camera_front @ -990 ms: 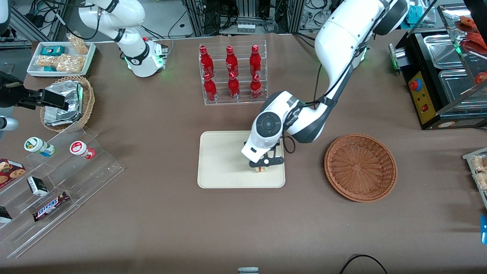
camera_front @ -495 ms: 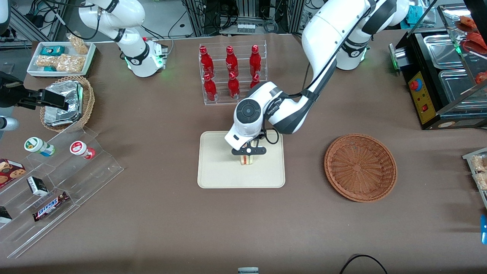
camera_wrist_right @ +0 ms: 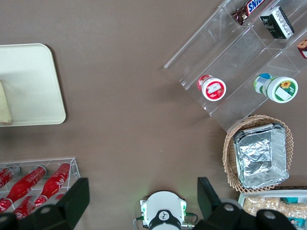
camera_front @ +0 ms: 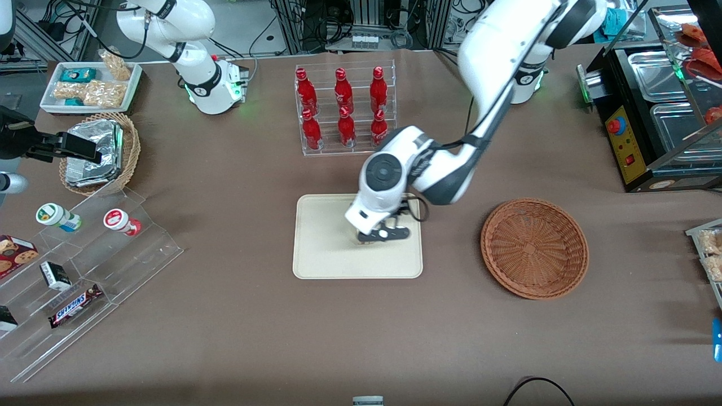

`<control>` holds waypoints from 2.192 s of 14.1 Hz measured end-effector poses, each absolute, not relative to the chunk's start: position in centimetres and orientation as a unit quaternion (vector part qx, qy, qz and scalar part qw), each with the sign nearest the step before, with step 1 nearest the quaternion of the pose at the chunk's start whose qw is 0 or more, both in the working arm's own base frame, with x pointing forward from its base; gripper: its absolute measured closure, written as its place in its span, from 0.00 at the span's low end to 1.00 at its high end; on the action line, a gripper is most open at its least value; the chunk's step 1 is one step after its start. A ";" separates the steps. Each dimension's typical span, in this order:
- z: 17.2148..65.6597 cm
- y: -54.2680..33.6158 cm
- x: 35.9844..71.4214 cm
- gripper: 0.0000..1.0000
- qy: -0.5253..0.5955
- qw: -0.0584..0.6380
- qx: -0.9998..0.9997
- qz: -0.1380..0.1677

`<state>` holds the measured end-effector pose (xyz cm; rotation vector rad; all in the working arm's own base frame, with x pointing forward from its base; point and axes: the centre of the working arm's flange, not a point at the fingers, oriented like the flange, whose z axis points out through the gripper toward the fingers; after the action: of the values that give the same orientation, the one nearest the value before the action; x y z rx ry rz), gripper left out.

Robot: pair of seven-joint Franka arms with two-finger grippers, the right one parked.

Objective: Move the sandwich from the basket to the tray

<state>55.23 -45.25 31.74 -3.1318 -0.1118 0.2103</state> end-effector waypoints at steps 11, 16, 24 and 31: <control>55.1 -10.0 58.4 0.00 -0.054 0.018 -0.985 0.165; 60.1 -7.1 55.4 0.00 -0.062 0.026 -0.985 0.157; 62.8 -5.4 51.4 0.00 -0.081 0.028 -0.988 0.130; 63.8 -5.7 50.6 0.00 -0.080 0.018 -0.991 0.110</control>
<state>50.56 -5.70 63.82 -3.0761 -0.2488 0.3401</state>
